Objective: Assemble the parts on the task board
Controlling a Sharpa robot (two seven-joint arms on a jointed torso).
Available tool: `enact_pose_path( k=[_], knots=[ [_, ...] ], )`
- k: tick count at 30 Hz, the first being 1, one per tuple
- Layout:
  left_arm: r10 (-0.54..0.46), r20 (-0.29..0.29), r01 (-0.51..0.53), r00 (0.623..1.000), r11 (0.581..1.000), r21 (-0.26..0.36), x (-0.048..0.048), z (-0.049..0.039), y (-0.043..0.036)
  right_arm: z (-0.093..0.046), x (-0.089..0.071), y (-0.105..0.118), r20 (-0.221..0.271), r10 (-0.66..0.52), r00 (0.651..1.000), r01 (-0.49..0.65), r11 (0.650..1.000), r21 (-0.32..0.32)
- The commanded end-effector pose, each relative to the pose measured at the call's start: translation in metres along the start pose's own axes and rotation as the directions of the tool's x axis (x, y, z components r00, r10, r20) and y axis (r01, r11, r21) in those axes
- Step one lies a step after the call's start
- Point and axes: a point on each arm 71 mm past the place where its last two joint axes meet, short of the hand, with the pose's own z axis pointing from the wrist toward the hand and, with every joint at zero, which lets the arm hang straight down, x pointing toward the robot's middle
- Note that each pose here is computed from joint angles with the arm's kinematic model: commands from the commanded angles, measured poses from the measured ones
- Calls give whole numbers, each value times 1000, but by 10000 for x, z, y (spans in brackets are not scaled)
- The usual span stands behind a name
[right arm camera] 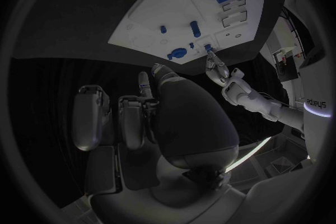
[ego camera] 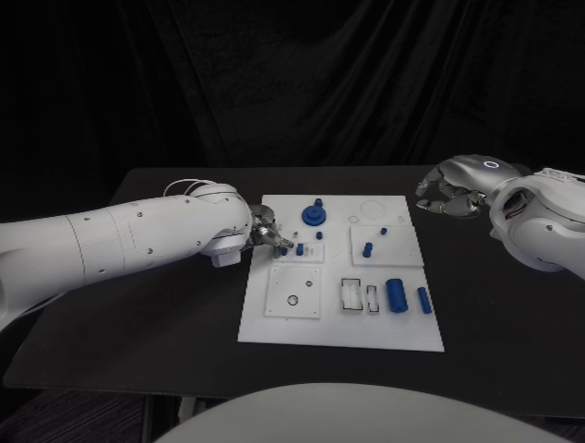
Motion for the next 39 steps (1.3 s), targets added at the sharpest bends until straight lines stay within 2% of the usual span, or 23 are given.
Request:
enact_pose_path(
  k=[1, 5, 11, 13, 15, 17, 22, 25, 29, 31, 32, 35, 39],
  knots=[
    [2, -22, -2, 1000, 1000, 2, 95, 34, 30, -5, 11, -12, -6, -4, 1000, 4, 1000, 19],
    [-20, 17, 19, 1000, 999, 33, 71, 21, 21, -8, 12, -16, -6, -4, 1000, 4, 1000, 20],
    [-51, 126, 43, 991, 997, 72, -7, -29, 39, -13, 14, -26, -10, -5, 1000, 5, 1000, 23],
    [-25, 190, 11, 981, 997, 77, -96, -75, 45, -14, 15, -27, -12, -5, 1000, 5, 1000, 24],
    [-14, 221, -4, 975, 997, 81, -167, -108, 39, -14, 15, -26, -12, -5, 1000, 5, 1000, 23],
    [-2, 258, -22, 966, 996, 89, -279, -162, 15, -13, 15, -23, -12, -5, 1000, 5, 1000, 23],
    [30, 288, -60, 957, 993, 96, -479, -254, -77, -9, 16, -21, -13, -5, 1000, 6, 1000, 23],
    [60, 269, -87, 961, 992, 89, -539, -266, -130, -4, 14, -10, -11, -5, 1000, 5, 1000, 19],
    [109, 209, -124, 972, 990, 63, -552, -237, -166, 5, 12, 12, -7, -4, 1000, 4, 1000, 11],
    [140, 156, -148, 978, 988, 45, -542, -208, -180, 6, 11, 16, -6, -3, 1000, 3, 1000, 9],
    [151, 110, -155, 982, 987, 32, -528, -184, -188, 6, 12, 14, -7, -4, 1000, 4, 1000, 9],
    [146, 23, -147, 989, 989, 14, -501, -137, -209, 7, 14, 9, -10, -5, 1000, 5, 1000, 12],
    [146, -56, -146, 988, 989, -3, -480, -79, -265, 11, 15, 14, -11, -5, 1000, 5, 1000, 11]
  ],
)
